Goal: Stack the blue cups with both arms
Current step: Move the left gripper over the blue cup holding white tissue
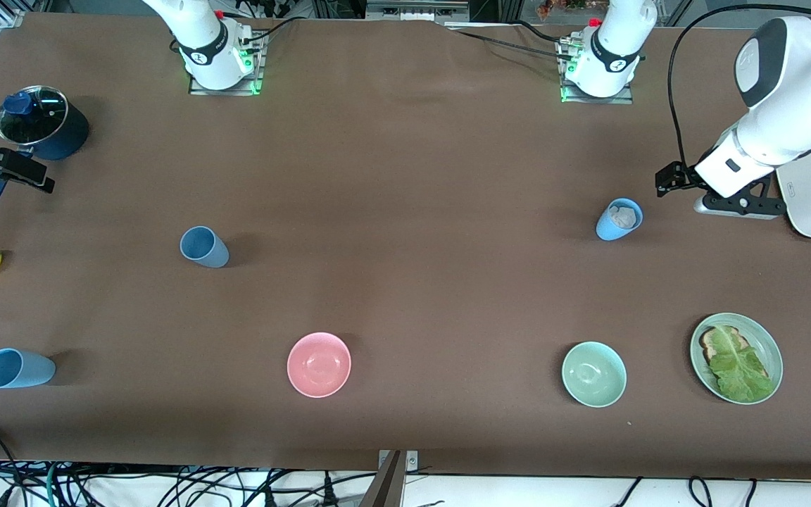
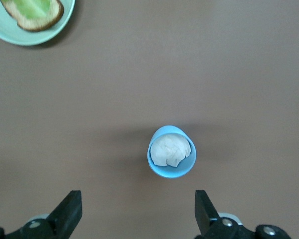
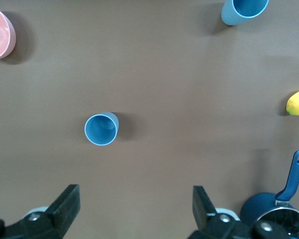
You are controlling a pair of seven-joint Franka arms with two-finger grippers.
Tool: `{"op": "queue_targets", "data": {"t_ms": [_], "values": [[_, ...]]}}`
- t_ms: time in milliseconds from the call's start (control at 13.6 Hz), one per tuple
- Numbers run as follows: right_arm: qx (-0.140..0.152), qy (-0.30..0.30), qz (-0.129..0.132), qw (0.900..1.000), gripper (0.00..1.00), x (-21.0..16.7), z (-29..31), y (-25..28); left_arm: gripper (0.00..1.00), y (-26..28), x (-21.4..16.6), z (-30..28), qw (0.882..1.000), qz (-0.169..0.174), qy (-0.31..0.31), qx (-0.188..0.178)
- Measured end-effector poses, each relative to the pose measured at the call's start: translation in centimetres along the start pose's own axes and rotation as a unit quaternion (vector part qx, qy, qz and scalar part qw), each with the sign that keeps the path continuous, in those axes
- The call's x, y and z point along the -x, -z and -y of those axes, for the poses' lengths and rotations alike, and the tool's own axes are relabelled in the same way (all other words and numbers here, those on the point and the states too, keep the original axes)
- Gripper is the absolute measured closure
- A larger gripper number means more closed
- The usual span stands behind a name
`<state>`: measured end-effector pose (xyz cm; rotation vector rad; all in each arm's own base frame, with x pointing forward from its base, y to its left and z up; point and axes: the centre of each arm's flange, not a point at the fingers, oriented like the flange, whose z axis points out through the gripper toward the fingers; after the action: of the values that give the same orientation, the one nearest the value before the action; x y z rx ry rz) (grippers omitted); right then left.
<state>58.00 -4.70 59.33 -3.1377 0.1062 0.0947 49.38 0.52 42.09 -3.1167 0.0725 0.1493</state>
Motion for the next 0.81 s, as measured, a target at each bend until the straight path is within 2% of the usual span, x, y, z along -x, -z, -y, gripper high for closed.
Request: {"op": "queue_targets", "data": {"t_ms": [221, 811], "values": [[0.0, 0.0, 0.0, 1.0, 0.0, 0.0, 0.0, 0.0, 0.0, -2.5, 1.0, 0.6, 0.999, -0.003, 0.038, 0.005], [0.0, -0.001, 0.0, 1.0, 0.0, 0.0, -0.1, 0.0, 0.0, -9.7, 3.3, 0.7, 0.997, -0.054, 0.051, 0.005]]}}
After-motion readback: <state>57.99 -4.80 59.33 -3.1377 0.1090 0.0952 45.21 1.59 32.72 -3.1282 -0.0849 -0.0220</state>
